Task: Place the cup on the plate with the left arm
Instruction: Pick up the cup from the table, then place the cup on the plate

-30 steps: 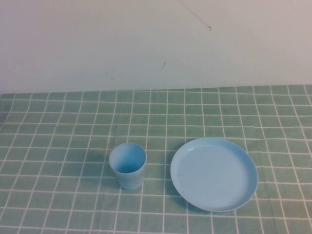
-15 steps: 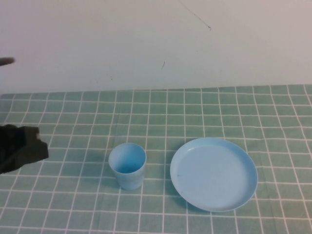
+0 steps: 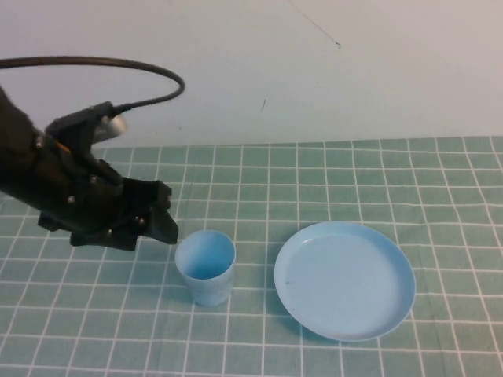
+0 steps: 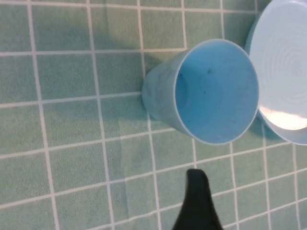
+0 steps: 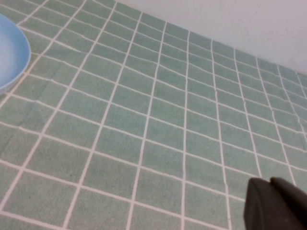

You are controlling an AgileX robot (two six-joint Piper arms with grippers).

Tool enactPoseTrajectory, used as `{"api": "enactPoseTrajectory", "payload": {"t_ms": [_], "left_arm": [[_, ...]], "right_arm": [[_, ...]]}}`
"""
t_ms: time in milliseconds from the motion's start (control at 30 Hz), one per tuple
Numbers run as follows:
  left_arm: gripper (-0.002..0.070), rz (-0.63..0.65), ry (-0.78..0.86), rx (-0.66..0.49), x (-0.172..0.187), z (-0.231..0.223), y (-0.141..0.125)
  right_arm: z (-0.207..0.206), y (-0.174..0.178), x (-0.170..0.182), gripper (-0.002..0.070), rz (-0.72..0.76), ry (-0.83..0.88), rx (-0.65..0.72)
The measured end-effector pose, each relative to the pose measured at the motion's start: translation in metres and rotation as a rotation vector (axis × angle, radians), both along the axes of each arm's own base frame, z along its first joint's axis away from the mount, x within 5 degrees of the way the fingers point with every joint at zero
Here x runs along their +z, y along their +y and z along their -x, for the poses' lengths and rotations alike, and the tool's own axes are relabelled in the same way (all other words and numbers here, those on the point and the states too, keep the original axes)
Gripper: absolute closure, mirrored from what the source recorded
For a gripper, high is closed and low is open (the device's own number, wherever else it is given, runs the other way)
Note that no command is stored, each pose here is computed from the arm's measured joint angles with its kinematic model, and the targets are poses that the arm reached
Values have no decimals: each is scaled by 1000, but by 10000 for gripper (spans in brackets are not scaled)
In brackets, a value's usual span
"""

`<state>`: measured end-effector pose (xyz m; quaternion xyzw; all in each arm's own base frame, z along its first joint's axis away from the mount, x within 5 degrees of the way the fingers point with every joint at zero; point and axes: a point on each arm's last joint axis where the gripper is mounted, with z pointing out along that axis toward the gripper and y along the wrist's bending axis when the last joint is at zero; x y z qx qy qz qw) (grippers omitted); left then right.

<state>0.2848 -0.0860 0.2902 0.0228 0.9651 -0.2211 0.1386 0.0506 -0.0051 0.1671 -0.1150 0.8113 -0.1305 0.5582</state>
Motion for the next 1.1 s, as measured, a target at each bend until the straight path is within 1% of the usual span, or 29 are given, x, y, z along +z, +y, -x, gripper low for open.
{"api": "enactPoseTrajectory", "payload": {"t_ms": [233,333,433,467,500,567,600,633,667,733,900,967,1100], "left_arm": [[223,-224,62,-50,-33,-28,-31],[223,-270,81,-73,-51,-41,-42],[228,-282,110,-79,-68,-53,-50],[251,-288,119,-84,-74,-57,-52],[306,-293,134,-89,-81,-60,-55],[470,-307,152,-94,-92,-64,-56],[535,-311,160,-97,-96,-66,-56],[578,-312,162,-98,-98,-67,-57],[604,-315,161,-99,-99,-67,-57],[644,-311,147,-98,-95,-70,-58],[666,-302,113,-118,-66,-79,-66],[666,-306,85,-145,-50,-81,-76],[666,-295,-6,-224,-9,-77,-108]], "right_arm": [[0,0,0,678,0,0,0],[0,0,0,678,0,0,0],[0,0,0,678,0,0,0],[0,0,0,678,0,0,0],[0,0,0,678,0,0,0],[0,0,0,678,0,0,0],[0,0,0,678,0,0,0],[0,0,0,678,0,0,0],[0,0,0,678,0,0,0],[0,0,0,678,0,0,0],[0,0,0,678,0,0,0],[0,0,0,678,0,0,0],[0,0,0,678,0,0,0]]}}
